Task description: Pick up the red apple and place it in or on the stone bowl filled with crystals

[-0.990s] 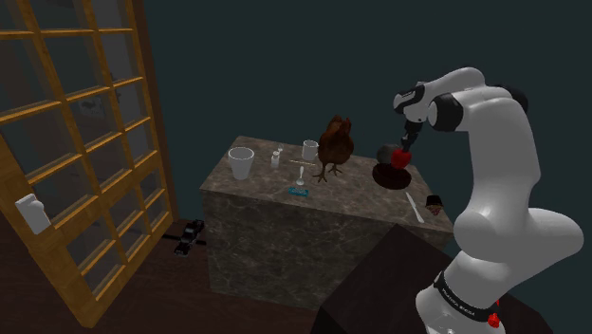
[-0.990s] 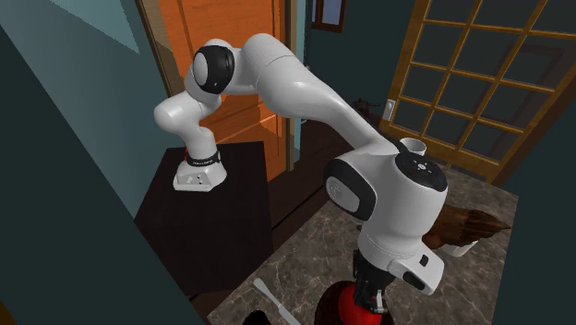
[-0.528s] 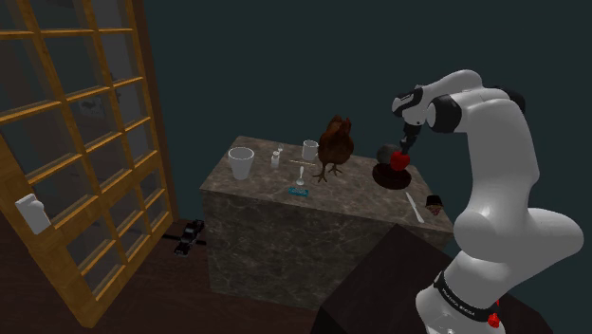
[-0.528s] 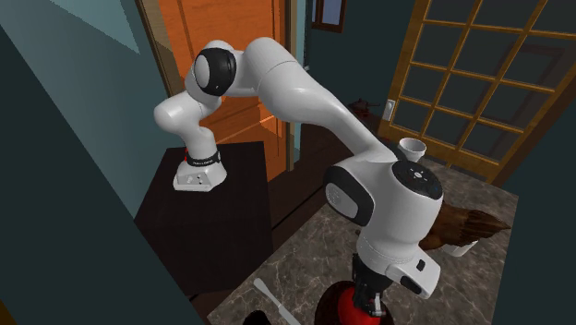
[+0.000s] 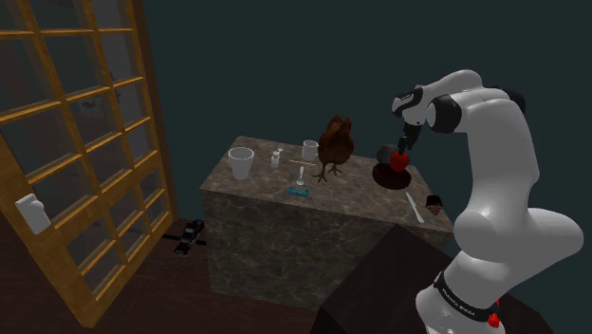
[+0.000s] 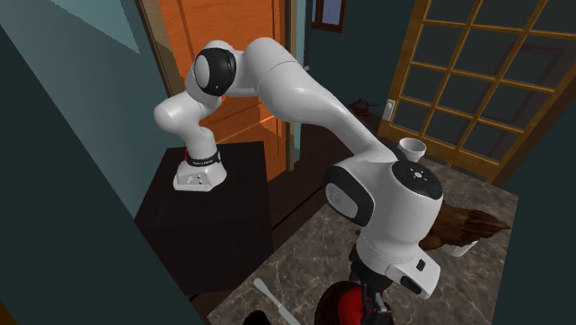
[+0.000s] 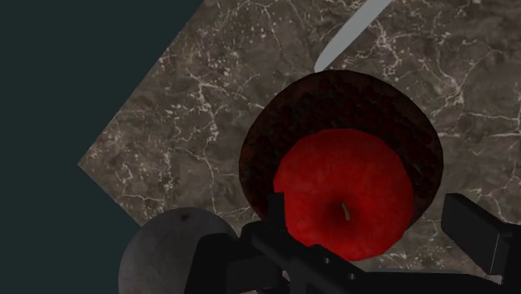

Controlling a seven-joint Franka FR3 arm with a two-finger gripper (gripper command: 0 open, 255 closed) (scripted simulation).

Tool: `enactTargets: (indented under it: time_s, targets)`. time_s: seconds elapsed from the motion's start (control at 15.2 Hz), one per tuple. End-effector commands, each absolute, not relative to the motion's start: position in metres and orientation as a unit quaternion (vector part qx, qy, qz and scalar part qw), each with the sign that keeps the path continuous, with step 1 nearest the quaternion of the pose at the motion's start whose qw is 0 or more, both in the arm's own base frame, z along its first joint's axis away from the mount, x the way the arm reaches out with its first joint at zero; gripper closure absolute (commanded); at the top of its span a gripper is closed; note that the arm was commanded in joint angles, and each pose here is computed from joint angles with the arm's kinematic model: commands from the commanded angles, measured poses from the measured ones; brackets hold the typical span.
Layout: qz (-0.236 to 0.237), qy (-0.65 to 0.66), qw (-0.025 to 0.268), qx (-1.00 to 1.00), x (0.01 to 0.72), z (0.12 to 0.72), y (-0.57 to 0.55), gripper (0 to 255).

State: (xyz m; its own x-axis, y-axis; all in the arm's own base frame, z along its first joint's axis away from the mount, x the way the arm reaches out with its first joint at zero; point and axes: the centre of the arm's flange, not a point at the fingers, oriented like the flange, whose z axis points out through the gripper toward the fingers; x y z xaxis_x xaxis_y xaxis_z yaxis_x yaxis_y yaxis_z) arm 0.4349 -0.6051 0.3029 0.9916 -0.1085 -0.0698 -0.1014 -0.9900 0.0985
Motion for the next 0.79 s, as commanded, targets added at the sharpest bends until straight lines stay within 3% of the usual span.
enactTargets:
  time_s: [0.0,0.2,0.73]
  targets:
    - [-0.038,-0.053,0.047,0.997,0.436,0.316,-0.604,0]
    - [-0.038,-0.053,0.047,0.997,0.439,0.353,-0.601,0]
    - [-0.038,-0.053,0.047,0.997,0.439,0.353,-0.601,0]
